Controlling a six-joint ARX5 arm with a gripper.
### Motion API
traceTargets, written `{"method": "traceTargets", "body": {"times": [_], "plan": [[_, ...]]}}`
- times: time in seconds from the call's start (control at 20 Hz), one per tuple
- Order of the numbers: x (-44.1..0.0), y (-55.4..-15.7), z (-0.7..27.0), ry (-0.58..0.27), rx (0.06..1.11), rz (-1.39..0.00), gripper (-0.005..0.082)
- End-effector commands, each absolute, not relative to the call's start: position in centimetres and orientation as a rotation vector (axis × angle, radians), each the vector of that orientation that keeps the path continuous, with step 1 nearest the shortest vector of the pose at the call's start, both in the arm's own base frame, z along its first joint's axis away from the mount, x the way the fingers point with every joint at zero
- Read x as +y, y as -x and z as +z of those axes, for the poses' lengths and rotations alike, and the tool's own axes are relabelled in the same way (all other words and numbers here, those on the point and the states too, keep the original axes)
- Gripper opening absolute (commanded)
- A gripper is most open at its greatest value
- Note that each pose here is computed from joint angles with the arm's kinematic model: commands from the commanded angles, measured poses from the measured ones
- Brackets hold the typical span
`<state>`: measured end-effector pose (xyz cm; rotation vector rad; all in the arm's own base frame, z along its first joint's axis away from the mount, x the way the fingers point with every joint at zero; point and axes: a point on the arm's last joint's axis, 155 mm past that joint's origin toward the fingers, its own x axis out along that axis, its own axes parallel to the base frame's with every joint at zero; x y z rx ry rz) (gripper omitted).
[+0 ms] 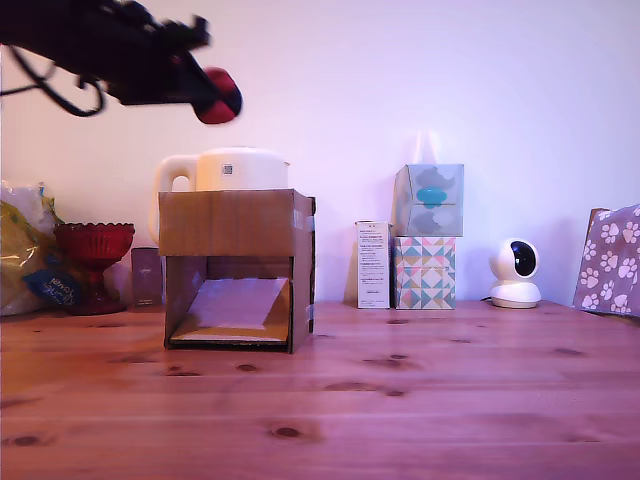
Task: Drop the footbag into the cardboard dice tower
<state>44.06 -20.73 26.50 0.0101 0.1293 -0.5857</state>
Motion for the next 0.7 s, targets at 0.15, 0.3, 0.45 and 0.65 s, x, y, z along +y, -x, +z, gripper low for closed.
{"method": "traceTargets", "body": {"times": [0.15, 0.3, 0.45, 0.65], "plan": [[-22.1, -47.8, 23.7, -0.028, 0.316, -0.584, 0.0075], [-22.7, -49.4, 22.1, -0.034, 0.412, -0.581, 0.0078], [-22.8, -49.7, 21.0, -0.04, 0.476, -0.579, 0.0092], [-22.7, -49.8, 21.3, -0.042, 0.479, -0.578, 0.0433]]}}
